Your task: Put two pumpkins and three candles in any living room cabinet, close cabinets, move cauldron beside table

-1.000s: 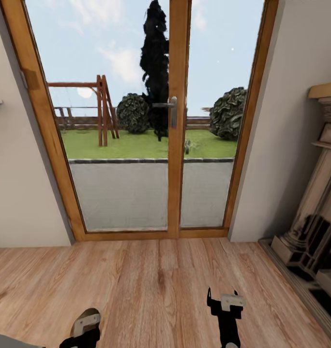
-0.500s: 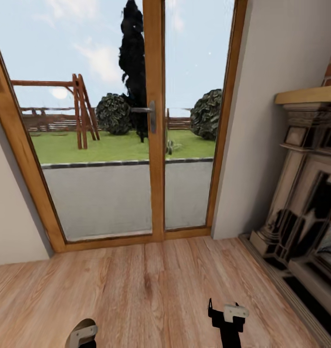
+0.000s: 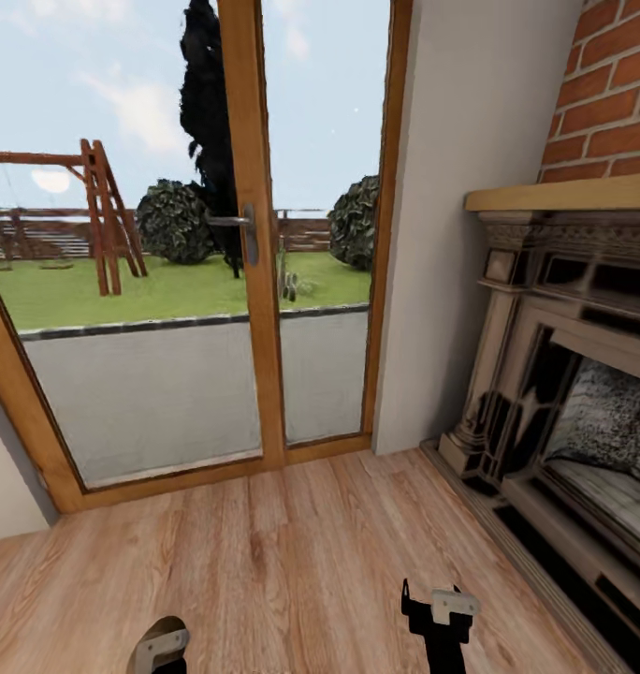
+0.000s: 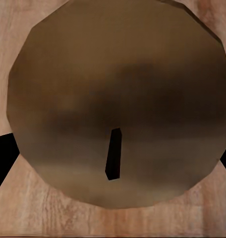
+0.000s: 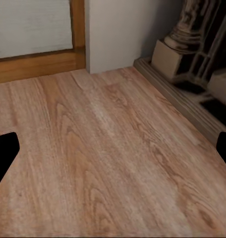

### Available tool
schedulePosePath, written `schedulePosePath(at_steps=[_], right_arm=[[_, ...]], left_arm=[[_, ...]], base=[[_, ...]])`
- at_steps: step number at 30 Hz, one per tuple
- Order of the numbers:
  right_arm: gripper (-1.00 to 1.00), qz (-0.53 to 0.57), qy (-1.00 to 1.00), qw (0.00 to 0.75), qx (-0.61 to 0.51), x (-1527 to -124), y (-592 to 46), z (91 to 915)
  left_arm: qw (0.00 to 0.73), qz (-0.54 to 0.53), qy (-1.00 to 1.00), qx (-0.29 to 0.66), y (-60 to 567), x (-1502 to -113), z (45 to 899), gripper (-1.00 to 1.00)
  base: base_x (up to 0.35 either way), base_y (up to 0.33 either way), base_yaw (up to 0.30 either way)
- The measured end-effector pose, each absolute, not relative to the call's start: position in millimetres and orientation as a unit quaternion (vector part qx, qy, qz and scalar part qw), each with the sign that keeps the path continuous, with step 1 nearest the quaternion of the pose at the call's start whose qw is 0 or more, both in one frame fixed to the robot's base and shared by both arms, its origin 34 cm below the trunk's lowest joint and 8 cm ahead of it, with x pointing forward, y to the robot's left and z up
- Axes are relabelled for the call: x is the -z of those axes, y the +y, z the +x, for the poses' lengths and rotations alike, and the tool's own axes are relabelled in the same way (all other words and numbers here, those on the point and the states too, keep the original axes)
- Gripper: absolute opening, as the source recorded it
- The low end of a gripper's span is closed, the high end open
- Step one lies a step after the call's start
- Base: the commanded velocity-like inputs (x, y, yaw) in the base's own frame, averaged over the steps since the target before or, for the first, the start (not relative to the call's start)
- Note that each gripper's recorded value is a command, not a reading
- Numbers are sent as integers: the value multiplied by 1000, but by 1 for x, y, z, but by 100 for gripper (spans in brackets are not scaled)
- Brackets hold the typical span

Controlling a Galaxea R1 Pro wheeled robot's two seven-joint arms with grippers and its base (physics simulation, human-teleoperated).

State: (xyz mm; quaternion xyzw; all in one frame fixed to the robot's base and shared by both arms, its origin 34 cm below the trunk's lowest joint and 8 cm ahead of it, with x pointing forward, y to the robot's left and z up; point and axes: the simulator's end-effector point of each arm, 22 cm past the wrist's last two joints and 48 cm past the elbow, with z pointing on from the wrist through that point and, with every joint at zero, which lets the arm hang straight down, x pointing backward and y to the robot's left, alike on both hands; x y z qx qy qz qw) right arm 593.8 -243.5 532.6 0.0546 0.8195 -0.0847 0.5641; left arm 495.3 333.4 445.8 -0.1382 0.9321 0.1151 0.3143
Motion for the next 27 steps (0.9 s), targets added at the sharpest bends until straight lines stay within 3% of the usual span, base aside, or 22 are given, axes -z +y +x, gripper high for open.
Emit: schedulePosePath(at_steps=[17,27], right_arm=[[100,24,826,561,48,-561,-228,598],[100,26,825,560,69,-544,-253,508]], left_arm=[[314,-138,933,-113,331,-479,499,-100],[332,-158,921,-127,343,-481,446,-100]], base=[[-35,0,-183],[0,0,-138]])
